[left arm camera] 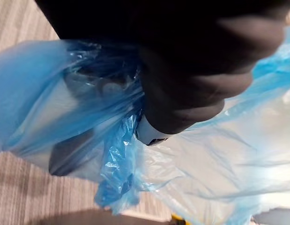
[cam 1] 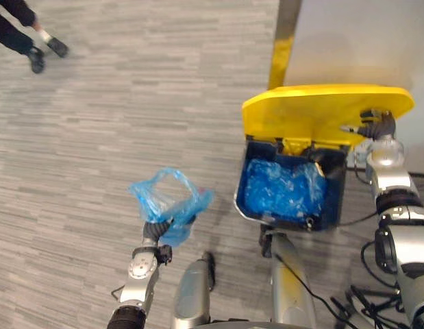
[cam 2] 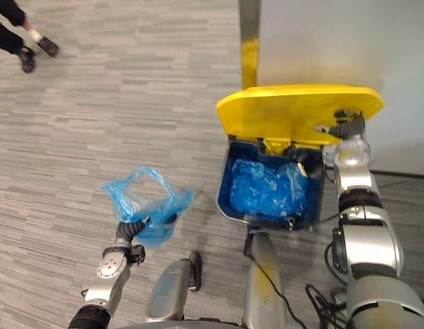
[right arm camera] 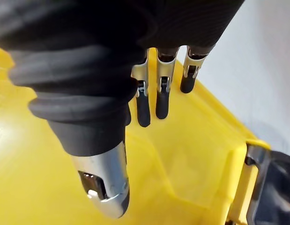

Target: Gather rubbish on tea table into small bin, then transfer packed bag to large trash can.

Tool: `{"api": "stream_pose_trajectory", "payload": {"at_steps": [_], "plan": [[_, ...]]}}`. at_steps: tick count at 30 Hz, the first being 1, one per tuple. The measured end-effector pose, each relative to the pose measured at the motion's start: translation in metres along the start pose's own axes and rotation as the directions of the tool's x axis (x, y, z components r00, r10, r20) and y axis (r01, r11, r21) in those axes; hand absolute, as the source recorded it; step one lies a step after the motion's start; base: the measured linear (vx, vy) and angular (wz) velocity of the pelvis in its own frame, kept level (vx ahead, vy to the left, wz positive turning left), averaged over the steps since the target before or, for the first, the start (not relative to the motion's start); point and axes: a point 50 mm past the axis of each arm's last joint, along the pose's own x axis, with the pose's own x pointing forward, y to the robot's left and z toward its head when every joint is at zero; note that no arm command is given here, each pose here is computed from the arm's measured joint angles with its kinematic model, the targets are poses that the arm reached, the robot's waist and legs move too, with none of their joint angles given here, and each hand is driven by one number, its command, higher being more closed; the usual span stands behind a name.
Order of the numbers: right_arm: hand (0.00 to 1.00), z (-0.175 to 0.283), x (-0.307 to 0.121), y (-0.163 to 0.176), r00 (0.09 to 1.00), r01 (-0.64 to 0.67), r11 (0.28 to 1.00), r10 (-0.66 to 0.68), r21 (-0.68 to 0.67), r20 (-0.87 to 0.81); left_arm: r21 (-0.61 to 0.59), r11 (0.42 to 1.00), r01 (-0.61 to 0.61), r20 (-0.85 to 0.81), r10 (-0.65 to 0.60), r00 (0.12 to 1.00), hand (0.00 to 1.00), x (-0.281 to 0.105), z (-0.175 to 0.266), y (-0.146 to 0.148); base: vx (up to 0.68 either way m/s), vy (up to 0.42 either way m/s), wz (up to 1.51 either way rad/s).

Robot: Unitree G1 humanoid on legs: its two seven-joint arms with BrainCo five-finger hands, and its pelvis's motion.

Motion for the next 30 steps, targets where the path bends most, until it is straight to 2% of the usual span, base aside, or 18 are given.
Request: {"api": "stream_pose_trajectory", "payload": {"at_steps": [3,8,12,15,17,23,26,28,30], "plan": [[0.00,0.015,0.002,0.008,0.998,-0.041,0.999,0.042,-0.021,0.048,-0.021,0.995,0.095,0.107,-0.092,0.990,1.00,0.010,0.026,-0.028,0.05,-0.046,-0.18],[0.00,0.048,0.007,0.013,0.990,-0.057,0.998,0.056,0.006,0.126,-0.066,0.976,0.206,0.276,-0.181,0.944,1.00,0.008,0.065,-0.049,-0.02,-0.003,0.10],[0.00,0.054,0.007,0.015,0.989,-0.062,0.998,0.058,0.024,0.139,-0.091,0.945,0.315,0.383,-0.259,0.887,1.00,0.003,0.092,-0.067,-0.01,-0.010,0.09],[0.00,0.061,0.007,0.021,0.984,-0.082,0.997,0.081,-0.002,0.158,-0.062,0.896,0.439,0.477,-0.360,0.802,1.00,0.002,0.122,-0.094,0.00,-0.007,-0.01],[0.00,0.073,0.006,0.032,0.973,-0.129,0.991,0.133,-0.034,0.191,-0.006,0.853,0.521,0.557,-0.430,0.710,1.00,0.002,0.151,-0.115,-0.01,-0.024,-0.05],[0.00,0.116,0.004,0.043,0.934,-0.187,0.980,0.198,-0.065,0.297,0.134,0.773,0.619,0.684,-0.525,0.507,1.00,-0.005,0.209,-0.151,-0.04,-0.026,-0.13],[0.00,0.132,0.002,0.042,0.917,-0.186,0.981,0.195,-0.059,0.349,0.148,0.772,0.618,0.677,-0.535,0.505,1.00,0.003,0.216,-0.162,-0.03,-0.034,-0.15],[0.00,0.150,0.000,0.041,0.900,-0.181,0.982,0.190,-0.061,0.393,0.161,0.790,0.592,0.646,-0.537,0.542,1.00,0.016,0.216,-0.167,-0.10,-0.029,-0.18],[0.00,0.172,-0.005,0.037,0.866,-0.173,0.984,0.175,-0.047,0.469,0.210,0.820,0.532,0.562,-0.547,0.621,1.00,0.036,0.202,-0.170,-0.07,-0.047,0.12]]}}
